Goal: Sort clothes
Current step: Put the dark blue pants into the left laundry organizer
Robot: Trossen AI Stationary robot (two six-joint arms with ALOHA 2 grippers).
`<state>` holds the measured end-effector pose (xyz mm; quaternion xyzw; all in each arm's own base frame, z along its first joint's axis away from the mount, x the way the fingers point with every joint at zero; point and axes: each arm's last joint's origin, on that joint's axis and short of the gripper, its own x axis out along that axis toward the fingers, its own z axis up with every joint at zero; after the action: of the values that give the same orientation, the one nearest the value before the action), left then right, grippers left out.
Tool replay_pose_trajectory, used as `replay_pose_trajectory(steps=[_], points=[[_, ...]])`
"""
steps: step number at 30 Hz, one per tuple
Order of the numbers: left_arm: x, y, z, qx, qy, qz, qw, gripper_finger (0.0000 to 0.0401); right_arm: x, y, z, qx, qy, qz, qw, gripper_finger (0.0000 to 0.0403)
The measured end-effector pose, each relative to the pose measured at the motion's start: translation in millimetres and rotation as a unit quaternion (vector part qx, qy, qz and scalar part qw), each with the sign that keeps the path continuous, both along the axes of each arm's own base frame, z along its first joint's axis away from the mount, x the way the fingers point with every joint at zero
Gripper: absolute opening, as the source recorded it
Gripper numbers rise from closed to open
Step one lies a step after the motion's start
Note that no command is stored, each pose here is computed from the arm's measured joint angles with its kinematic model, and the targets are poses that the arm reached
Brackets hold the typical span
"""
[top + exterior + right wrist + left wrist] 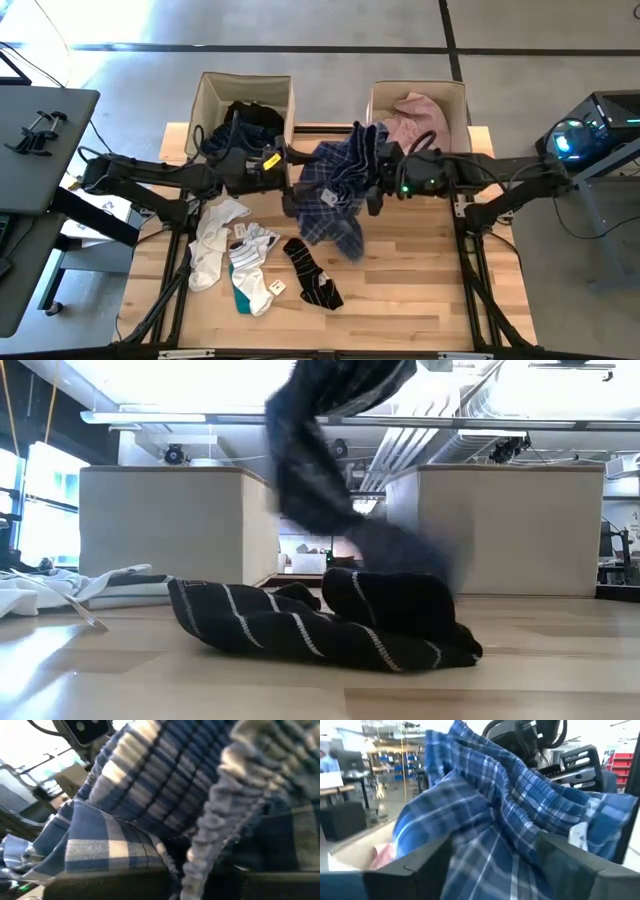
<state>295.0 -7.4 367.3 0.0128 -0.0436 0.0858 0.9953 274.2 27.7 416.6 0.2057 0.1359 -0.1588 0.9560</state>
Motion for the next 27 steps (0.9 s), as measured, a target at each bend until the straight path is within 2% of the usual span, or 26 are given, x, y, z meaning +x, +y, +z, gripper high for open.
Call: replay_pose_trajectory(steps=[6,13,17,22,27], points=[[18.5,0.9,-9.8,0.032,-0.018,0.005,0.999,0.0305,4.5,-12.3,4.4,0.012,-0.024,0.04,0.999,0.0002],[36.0,4.8,-25.5,-0.015,-0.024,0.013,1.0,0.0306,6.5,-19.6,6.8,0.021,-0.039,0.082,0.996,0.0001],[42.0,4.9,-30.0,-0.017,-0.023,-0.021,0.999,0.0299,6.5,-19.1,6.7,0.025,-0.038,0.095,0.994,0.0001],[49.6,5.3,-29.1,-0.032,-0.019,-0.055,0.998,0.0259,6.6,-18.2,7.3,0.029,-0.041,0.107,0.993,0.0001],[50.6,5.0,-28.8,-0.032,-0.006,-0.058,0.998,0.0165,6.6,-18.1,7.3,0.03,-0.041,0.111,0.993,0.0022]])
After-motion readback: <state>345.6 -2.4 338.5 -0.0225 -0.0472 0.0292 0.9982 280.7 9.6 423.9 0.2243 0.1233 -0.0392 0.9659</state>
